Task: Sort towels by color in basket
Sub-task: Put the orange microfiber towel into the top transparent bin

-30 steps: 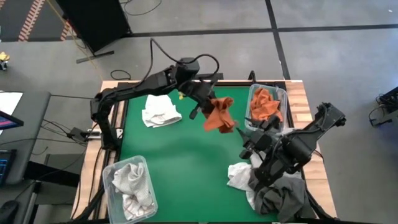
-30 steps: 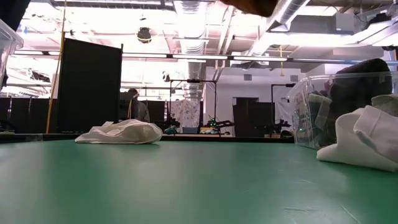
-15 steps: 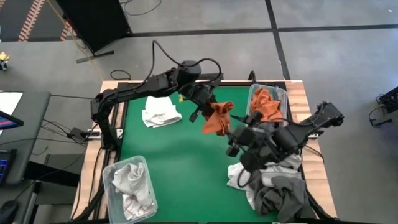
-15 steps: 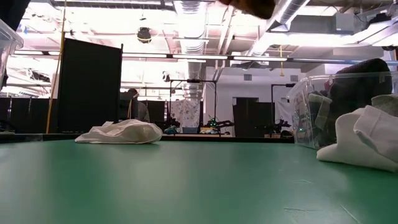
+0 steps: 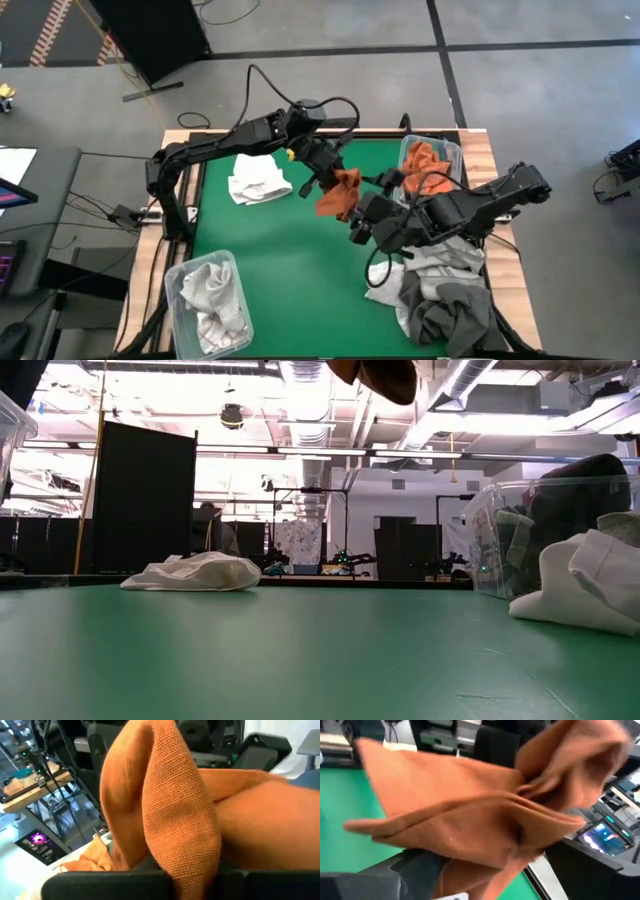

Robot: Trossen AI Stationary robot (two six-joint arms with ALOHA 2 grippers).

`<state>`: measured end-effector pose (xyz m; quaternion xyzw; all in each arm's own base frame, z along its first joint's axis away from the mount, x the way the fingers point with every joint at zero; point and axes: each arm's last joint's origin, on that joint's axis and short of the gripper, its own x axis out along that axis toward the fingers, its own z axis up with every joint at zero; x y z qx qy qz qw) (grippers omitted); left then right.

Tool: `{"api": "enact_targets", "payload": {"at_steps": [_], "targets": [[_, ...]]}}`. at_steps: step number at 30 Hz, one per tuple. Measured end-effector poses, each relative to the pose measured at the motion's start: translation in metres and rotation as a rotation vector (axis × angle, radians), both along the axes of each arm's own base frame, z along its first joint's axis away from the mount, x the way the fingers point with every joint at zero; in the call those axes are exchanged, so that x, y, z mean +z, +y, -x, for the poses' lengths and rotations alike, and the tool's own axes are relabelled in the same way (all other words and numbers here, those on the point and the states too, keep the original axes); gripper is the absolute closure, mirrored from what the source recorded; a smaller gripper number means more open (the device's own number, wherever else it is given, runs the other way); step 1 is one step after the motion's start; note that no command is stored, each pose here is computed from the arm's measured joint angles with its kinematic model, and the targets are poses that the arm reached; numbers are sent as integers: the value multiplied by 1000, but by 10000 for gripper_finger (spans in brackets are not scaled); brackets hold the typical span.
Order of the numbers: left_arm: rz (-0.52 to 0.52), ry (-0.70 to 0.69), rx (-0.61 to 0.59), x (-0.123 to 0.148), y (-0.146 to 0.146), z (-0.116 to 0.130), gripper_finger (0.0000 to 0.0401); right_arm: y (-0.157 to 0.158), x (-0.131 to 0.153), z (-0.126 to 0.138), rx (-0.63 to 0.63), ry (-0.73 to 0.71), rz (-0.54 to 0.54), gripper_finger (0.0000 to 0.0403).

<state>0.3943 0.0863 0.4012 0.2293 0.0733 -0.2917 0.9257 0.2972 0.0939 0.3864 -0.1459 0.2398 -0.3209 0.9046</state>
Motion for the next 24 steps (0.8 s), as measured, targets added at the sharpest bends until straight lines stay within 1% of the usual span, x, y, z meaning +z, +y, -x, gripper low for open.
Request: {"api": "enact_targets", "payload": {"at_steps": [4,8,11,17,19,24], "targets": [[6,16,-5,-1,0,1,389,-4,-4,-7,-8,16,6,55],[23,33,-26,-3,-1,2,382,-7,-8,-11,-17,29,6,112],[44,56,-20,-4,-1,2,367,-9,-9,-14,-23,33,11,168],[62,99,-16,-6,-2,4,319,-8,-10,-13,-17,54,27,308],[60,107,-2,-6,0,5,303,-6,-11,-12,-9,64,32,347],[65,152,42,-6,9,13,265,-3,-13,-9,-14,71,15,351]]}}
